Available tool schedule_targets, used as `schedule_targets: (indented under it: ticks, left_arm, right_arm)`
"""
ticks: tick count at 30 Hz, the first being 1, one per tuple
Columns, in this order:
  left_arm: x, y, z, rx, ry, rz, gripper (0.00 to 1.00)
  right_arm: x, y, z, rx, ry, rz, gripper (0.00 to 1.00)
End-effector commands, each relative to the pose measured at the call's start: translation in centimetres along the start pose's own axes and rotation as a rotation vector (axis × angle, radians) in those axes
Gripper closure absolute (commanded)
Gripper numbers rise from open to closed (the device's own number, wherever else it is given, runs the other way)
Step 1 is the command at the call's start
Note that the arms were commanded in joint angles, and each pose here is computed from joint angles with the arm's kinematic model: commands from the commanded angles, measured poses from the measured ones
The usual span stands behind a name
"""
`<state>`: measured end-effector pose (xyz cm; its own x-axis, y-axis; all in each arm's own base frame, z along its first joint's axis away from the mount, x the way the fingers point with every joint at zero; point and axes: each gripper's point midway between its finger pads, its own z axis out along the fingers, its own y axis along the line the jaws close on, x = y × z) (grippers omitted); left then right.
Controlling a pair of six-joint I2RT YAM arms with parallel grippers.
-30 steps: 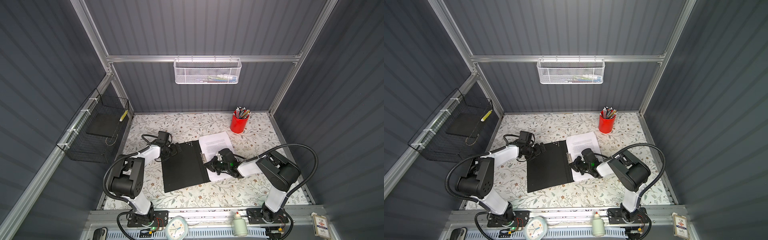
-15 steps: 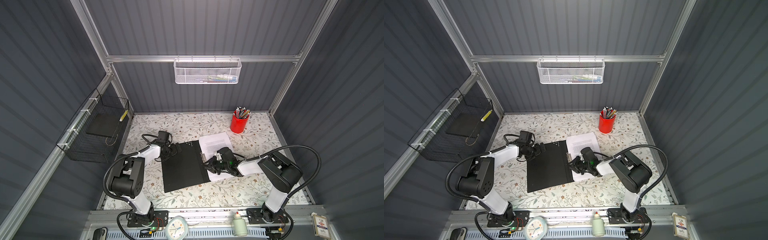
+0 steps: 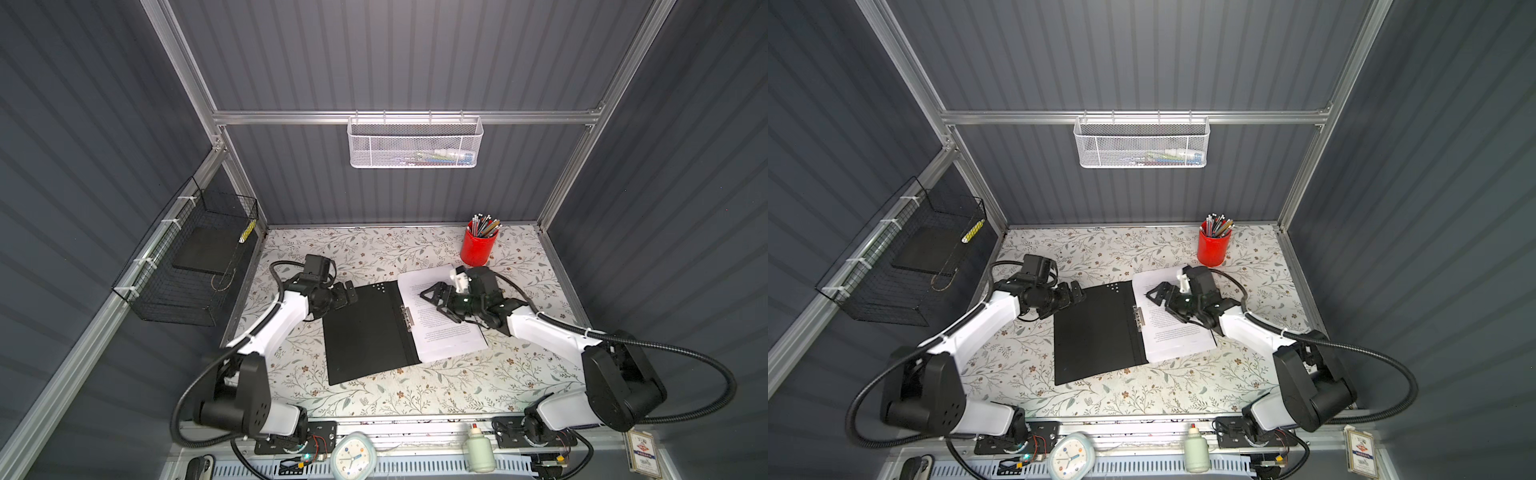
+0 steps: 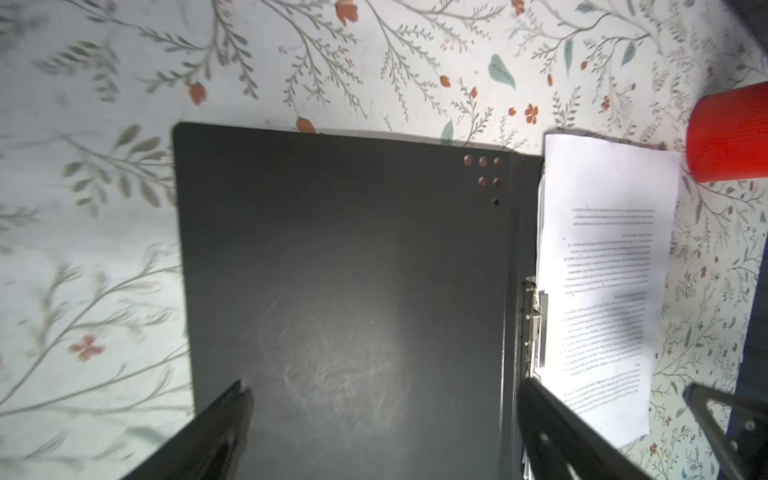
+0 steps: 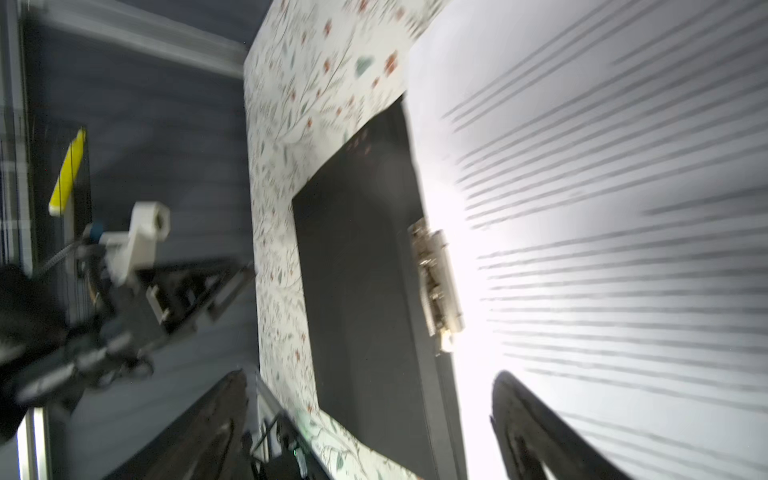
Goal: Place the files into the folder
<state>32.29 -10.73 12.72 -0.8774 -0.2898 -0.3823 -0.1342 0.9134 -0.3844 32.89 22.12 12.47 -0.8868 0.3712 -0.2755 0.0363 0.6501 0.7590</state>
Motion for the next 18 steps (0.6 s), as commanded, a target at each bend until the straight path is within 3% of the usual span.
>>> schedule_targets:
  ticks: [1,5,9,18]
  left_arm:
    - [4.4,4.5,-0.5,-0.138,0.073,-0.028,0.0]
    - [6.7,6.7,-0.1,-0.098,0.097,-0.117,0.0]
    - [7.0,7.4,0.5,-0.081,0.057,-0.172,0.0]
    - [7.7,7.1,3.8,0.011,0.072,-0.191,0.0]
  right_arm:
    - [-0.3,-5.2,-1.9,0.19,0.033,-0.065,0.01]
    - [-1.8,-8.1,-2.8,0.226,0.018,-0.023,0.01]
    - [-2.3,-10.4,-2.9,0.244,0.004,0.018,0.01]
    - [-2.3,-13.4,-2.1,0.243,0.016,0.08,0.01]
